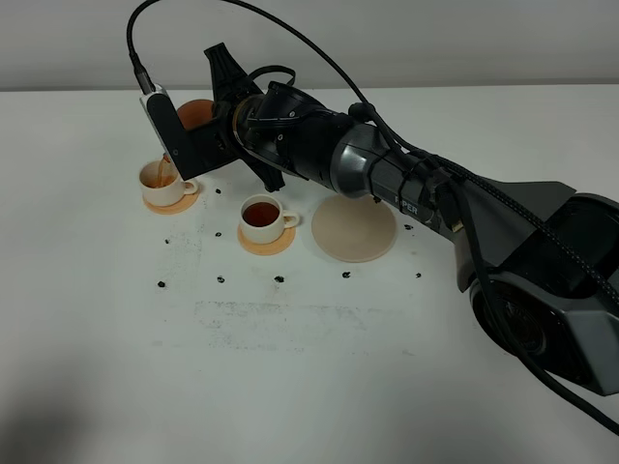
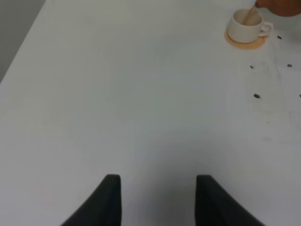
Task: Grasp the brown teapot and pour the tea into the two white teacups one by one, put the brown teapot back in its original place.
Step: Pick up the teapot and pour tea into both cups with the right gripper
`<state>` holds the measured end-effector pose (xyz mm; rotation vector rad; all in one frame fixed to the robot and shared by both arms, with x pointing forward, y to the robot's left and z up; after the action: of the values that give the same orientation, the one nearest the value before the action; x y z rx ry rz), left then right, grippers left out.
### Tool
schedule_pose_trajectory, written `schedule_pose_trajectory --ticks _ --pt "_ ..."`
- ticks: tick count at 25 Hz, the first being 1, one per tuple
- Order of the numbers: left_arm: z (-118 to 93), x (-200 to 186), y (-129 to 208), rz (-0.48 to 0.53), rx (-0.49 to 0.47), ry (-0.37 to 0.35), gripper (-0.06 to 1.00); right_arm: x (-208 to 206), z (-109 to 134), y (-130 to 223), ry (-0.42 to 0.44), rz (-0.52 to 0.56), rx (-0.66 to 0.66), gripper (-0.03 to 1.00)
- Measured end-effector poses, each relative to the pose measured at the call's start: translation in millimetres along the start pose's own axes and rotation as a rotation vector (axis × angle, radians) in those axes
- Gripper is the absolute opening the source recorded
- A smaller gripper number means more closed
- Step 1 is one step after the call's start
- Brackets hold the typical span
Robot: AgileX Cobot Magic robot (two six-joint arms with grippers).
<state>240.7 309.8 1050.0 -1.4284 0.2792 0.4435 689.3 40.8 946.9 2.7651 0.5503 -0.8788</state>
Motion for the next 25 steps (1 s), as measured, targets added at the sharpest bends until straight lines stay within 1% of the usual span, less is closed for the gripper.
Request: schedule_pose_trajectory --ticks 25 --pt "0.0 0.0 0.0 0.0 0.0 0.0 0.4 -0.6 -3.1 -0.8 0.033 0.014 -0.123 0.11"
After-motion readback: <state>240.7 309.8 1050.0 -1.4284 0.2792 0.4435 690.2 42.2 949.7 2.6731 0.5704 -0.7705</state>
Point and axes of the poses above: a point on each arm's last joint axis where the gripper is mounted, x pointing out along that axis toward the gripper, z along the wrist's bending axis when the last joint is at zero, y = z × x, the point moved 1 cm from there along x, pointing out along that axis toward the gripper, and after that the axes turned 7 degrees about x, right-handed, at the moved point
